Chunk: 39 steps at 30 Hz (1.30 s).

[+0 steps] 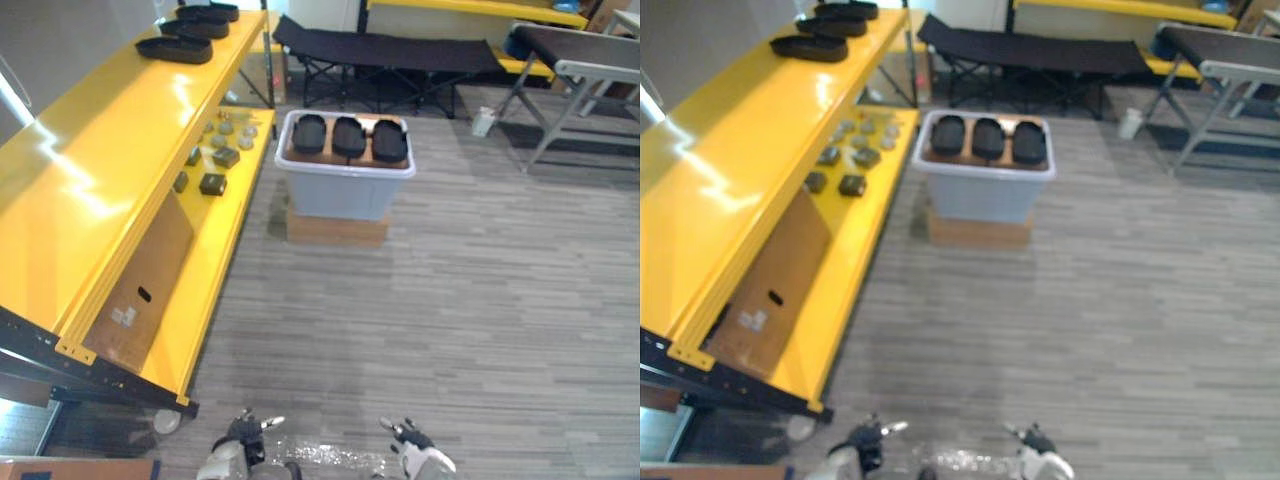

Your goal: Walk over and take plastic housings, then place them on the shelf

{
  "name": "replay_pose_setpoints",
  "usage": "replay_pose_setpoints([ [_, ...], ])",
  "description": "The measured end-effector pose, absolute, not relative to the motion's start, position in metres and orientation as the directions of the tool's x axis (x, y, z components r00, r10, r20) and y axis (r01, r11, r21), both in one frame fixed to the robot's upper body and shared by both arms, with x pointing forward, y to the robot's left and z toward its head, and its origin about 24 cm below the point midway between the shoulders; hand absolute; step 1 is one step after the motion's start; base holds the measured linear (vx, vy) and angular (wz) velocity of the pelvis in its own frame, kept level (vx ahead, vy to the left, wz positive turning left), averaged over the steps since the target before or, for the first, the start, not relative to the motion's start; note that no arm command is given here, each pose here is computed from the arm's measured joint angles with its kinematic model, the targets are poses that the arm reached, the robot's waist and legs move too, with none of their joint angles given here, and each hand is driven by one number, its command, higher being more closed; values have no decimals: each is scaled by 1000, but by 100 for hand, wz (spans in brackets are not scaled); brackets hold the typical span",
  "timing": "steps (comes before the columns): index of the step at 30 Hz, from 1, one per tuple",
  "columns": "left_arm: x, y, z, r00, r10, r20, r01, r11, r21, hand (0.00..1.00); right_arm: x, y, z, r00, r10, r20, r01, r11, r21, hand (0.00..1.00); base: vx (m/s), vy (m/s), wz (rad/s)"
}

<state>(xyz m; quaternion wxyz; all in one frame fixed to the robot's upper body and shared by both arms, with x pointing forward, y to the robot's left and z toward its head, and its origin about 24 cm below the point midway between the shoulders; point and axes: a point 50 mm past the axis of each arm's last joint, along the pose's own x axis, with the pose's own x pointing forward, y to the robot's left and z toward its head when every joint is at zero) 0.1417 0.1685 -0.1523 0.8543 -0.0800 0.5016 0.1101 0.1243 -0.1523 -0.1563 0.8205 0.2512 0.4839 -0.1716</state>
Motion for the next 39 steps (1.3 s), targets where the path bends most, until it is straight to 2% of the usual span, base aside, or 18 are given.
replay_pose_setpoints([
  [19,155,173,-147,495,124,-860,-288,957,-28,0,139,-143,-153,481,-1,-877,503,820,274,0,-7,11,-3],
  [26,159,193,-145,472,207,-857,-392,920,6,0,137,-162,-153,493,-38,-869,568,771,288,0,-45,19,-13],
  [29,161,192,-143,491,216,-844,-403,915,-1,0,115,-180,-158,437,-87,-895,602,768,219,0,161,-115,37],
  [31,163,189,-143,497,207,-843,-398,917,-9,0,83,-186,-166,338,-86,-937,669,723,175,0,285,-212,34],
  [32,163,187,-143,497,202,-844,-402,915,-17,0,79,-186,-167,326,-84,-942,679,714,172,0,309,-237,15],
  [36,159,160,-145,494,141,-858,-398,914,-79,0,89,-198,-164,356,-124,-926,666,729,158,0,364,-185,4],
  [39,162,154,-143,502,123,-856,-434,892,-126,0,100,-210,-159,409,-175,-896,603,789,121,0,430,-120,10],
])
